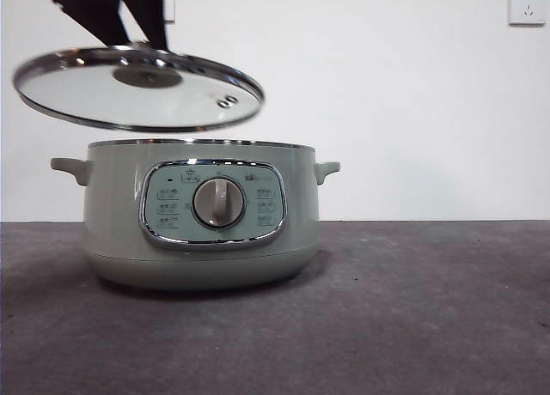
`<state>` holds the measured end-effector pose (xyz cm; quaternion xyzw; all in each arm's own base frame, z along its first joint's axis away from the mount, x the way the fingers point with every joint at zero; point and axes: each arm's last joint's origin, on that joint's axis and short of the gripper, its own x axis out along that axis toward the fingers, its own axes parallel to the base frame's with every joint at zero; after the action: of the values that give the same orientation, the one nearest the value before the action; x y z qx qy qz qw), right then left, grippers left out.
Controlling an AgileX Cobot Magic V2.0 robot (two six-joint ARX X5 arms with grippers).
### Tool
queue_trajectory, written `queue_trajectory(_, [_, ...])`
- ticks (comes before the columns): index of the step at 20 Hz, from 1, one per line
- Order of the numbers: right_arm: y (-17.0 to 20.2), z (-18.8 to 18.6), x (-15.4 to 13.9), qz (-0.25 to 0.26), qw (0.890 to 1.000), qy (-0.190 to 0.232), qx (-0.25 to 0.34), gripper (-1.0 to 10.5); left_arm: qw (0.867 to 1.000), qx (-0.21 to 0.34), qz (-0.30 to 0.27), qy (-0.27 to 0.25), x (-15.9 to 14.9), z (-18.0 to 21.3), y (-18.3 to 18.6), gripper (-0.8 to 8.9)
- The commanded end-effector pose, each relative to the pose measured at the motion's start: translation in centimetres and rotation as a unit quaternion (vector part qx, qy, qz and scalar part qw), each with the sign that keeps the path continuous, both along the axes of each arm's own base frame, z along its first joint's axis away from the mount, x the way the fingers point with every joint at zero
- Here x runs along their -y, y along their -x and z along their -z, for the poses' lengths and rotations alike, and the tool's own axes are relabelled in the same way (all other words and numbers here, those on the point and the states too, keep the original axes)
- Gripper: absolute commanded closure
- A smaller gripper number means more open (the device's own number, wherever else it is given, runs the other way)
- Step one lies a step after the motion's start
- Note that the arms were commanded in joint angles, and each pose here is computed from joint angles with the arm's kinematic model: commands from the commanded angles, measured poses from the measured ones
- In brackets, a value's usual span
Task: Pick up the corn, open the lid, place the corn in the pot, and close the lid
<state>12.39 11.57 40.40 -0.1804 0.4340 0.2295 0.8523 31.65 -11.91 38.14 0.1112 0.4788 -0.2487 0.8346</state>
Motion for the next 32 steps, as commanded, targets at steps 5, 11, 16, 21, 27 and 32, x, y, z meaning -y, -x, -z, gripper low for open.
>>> queue_trajectory(5, [3.1, 1.9, 3.0, 0.033, 0.998, -0.048, 0.015, 9.6, 0.999, 0.018, 0.031, -0.016, 3.3, 1.0, -0.4, 8.23])
queue_trajectory(11, [4.0, 2.8, 3.9, 0.030, 0.997, -0.064, 0.031, 9.6, 0.999, 0.015, 0.041, -0.025, 5.2, 2.6, -1.4, 8.22])
queue_trajectory(16, [4.0, 3.5, 4.0, 0.028, 0.997, -0.060, 0.028, 9.6, 0.999, -0.009, 0.037, -0.032, 5.9, 4.5, -2.6, 8.23])
queue_trajectory(21, [3.8, 3.3, 3.8, 0.026, 0.996, -0.070, 0.038, 9.6, 0.998, -0.027, 0.037, -0.044, 6.4, 6.2, -3.5, 8.23])
queue_trajectory(27, [3.8, 3.3, 3.8, 0.026, 0.996, -0.070, 0.039, 9.6, 0.996, -0.048, 0.034, -0.062, 6.8, 8.0, -4.3, 8.21])
queue_trajectory(32, [3.8, 3.3, 3.8, 0.023, 0.997, -0.068, 0.040, 9.6, 0.998, -0.041, 0.023, -0.041, 6.8, 7.1, -3.9, 1.96])
